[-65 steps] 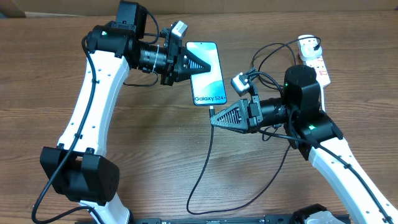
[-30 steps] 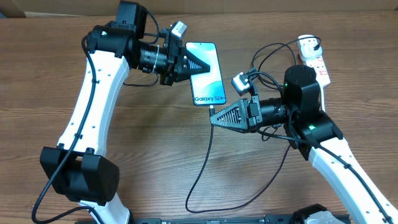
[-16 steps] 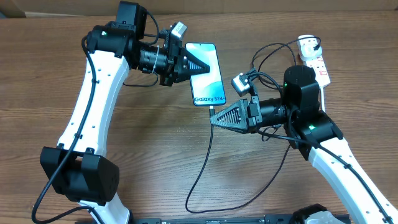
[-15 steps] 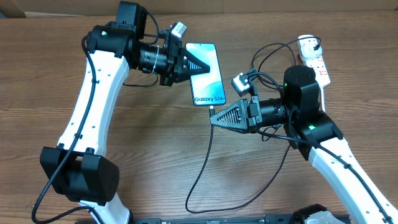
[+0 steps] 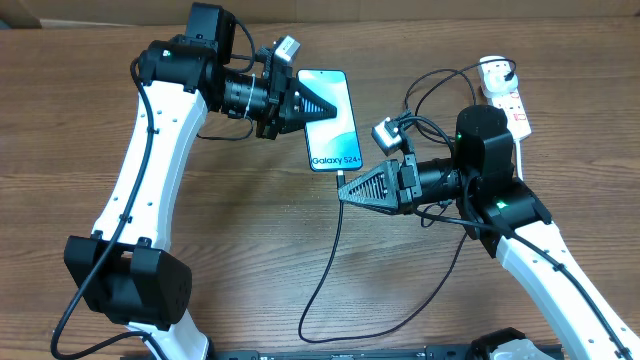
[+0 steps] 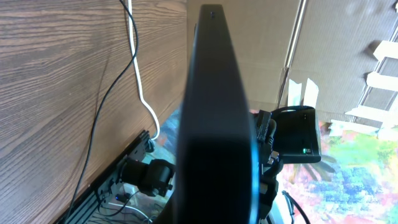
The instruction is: Plug charger to phone and switch on socket
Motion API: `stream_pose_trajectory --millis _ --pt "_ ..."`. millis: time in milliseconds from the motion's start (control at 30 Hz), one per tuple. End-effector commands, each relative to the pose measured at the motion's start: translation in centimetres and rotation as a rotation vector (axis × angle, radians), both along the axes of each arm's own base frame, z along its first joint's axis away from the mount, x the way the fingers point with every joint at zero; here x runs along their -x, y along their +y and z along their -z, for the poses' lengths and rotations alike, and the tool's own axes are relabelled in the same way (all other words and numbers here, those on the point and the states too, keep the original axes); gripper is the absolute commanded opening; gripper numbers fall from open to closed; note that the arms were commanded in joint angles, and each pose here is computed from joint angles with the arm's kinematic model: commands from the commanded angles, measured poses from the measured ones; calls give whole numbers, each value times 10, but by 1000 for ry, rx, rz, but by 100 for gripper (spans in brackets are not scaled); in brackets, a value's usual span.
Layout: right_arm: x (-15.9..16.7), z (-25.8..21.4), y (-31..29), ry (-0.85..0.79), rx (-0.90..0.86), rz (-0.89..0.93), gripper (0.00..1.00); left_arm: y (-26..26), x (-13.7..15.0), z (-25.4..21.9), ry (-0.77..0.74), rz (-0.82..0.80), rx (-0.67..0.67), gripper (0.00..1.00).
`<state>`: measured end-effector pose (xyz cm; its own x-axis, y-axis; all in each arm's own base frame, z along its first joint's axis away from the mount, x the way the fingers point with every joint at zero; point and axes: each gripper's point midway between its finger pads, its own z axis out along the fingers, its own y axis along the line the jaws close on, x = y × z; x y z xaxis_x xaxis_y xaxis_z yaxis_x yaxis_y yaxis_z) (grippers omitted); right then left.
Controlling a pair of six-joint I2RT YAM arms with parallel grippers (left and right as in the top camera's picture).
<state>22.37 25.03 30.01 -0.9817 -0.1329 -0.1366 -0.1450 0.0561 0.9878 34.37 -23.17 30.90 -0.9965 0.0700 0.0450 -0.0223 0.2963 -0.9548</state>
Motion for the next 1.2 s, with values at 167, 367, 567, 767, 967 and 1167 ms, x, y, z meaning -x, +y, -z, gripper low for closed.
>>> stream_pose_trajectory --millis 167,367,567,767,967,1167 --pt "-3 -6 1 -24 -2 12 4 0 2 -11 -29 17 43 4" --pt "-1 -5 6 -25 5 8 4 0 2 -11 -29 17 43 4" --pt "-1 -4 7 -24 5 8 4 0 3 -11 -27 17 43 4" --pt "-1 -4 7 -25 5 8 4 0 5 -10 -33 24 41 4" --pt "0 -4 6 -21 5 7 4 0 6 -10 -44 31 43 4" --pt "1 -5 6 -20 2 1 4 0 7 -10 -67 39 48 4"
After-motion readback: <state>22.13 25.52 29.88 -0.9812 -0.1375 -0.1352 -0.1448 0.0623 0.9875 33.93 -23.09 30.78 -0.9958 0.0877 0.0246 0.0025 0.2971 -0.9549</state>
